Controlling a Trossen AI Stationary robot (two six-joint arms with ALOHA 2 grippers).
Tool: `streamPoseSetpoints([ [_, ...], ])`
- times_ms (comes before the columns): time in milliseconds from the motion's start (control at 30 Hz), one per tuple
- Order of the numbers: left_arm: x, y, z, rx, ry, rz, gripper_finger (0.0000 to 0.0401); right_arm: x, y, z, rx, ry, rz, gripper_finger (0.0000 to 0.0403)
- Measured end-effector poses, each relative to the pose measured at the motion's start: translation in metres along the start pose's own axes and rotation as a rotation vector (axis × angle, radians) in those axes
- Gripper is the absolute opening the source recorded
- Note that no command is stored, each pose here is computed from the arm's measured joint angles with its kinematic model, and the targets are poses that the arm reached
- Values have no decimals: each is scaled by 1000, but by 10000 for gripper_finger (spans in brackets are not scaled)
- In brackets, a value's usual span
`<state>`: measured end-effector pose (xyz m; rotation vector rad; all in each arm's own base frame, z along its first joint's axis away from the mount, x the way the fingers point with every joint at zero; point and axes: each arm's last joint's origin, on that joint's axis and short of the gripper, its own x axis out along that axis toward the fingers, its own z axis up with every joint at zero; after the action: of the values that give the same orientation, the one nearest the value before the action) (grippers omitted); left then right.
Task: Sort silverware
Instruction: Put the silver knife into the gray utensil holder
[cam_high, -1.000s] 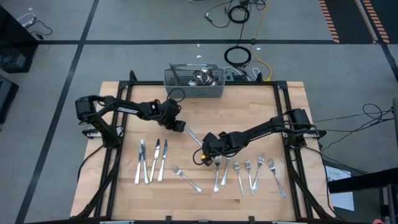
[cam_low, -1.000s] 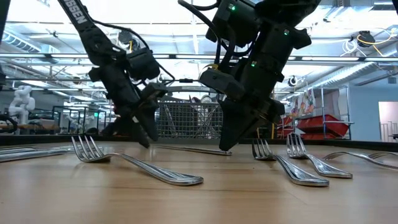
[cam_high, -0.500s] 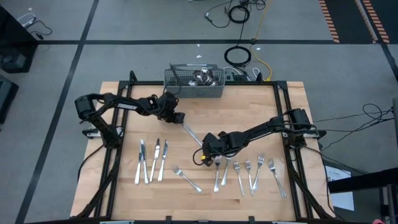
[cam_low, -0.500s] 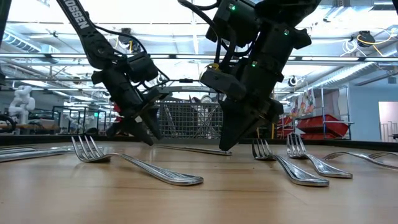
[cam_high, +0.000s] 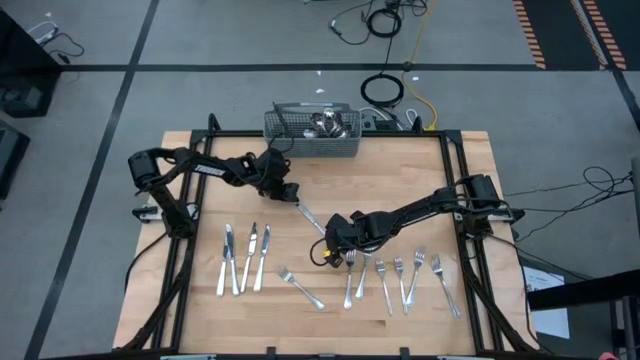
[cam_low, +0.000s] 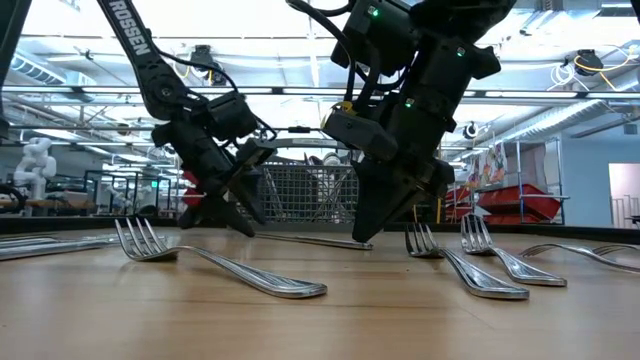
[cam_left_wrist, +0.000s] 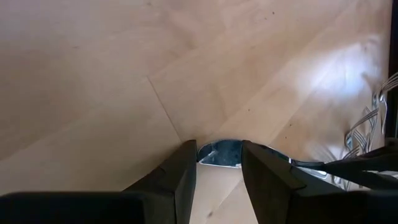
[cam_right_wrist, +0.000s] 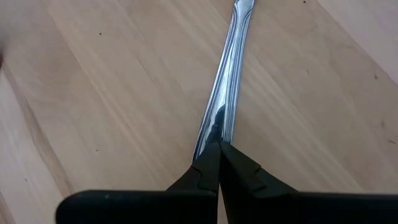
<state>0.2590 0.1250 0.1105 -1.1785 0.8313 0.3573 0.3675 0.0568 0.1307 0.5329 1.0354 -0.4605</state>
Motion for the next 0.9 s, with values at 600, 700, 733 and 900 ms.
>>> streamPoseSetpoints([
  [600, 2, 1, -2, 75, 29, -24, 35, 0, 0, -1, -19, 8, 5, 0],
  [700, 2, 0, -3, 105, 34, -27, 9, 0, 0, -1, -22, 10, 7, 0],
  [733, 2, 0, -3, 106, 35, -29, 9, 0, 0, 0, -22, 10, 7, 0],
  [900, 1, 0, -2, 101, 36, -38, 4, -1, 0, 0, -14, 4, 12, 0],
])
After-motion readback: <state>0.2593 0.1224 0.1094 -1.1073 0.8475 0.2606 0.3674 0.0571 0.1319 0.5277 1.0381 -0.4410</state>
